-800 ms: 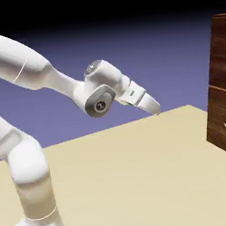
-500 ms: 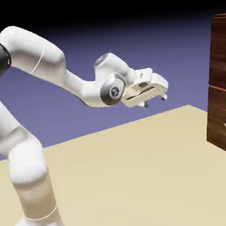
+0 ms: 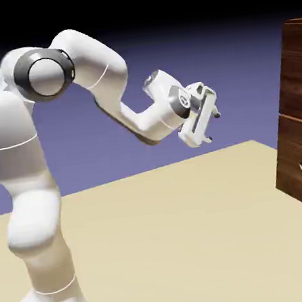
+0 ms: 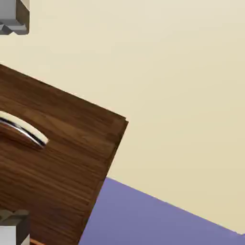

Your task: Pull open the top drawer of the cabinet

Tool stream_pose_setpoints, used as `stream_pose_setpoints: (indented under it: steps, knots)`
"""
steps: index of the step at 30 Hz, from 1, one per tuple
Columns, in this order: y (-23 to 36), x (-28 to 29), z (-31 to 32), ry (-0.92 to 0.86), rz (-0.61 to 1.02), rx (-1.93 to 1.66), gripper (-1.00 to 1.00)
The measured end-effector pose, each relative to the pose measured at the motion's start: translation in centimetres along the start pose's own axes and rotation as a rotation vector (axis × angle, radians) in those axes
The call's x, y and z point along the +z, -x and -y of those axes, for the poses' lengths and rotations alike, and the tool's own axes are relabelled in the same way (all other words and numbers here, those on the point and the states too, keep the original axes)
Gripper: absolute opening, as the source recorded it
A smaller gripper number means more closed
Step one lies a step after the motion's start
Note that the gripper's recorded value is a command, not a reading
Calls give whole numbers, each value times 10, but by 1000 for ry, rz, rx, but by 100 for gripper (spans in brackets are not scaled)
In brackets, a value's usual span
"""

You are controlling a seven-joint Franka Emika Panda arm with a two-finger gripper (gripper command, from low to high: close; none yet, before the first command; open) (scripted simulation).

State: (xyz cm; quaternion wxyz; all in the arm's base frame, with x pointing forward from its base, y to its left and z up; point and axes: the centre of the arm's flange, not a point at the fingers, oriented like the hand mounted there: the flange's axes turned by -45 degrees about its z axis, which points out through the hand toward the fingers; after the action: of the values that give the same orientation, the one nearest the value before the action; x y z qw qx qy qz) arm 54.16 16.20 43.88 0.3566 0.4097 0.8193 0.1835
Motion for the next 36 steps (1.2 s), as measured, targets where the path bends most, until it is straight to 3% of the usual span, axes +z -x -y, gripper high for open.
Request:
stream_pose_setpoints:
  steps: [17,27,36]
  knots:
    - [-6,59,-67,216,117,-1169,0]
    - [47,80,-92,259,393,-1704,0]
    - [139,97,-90,86,710,-2085,0]
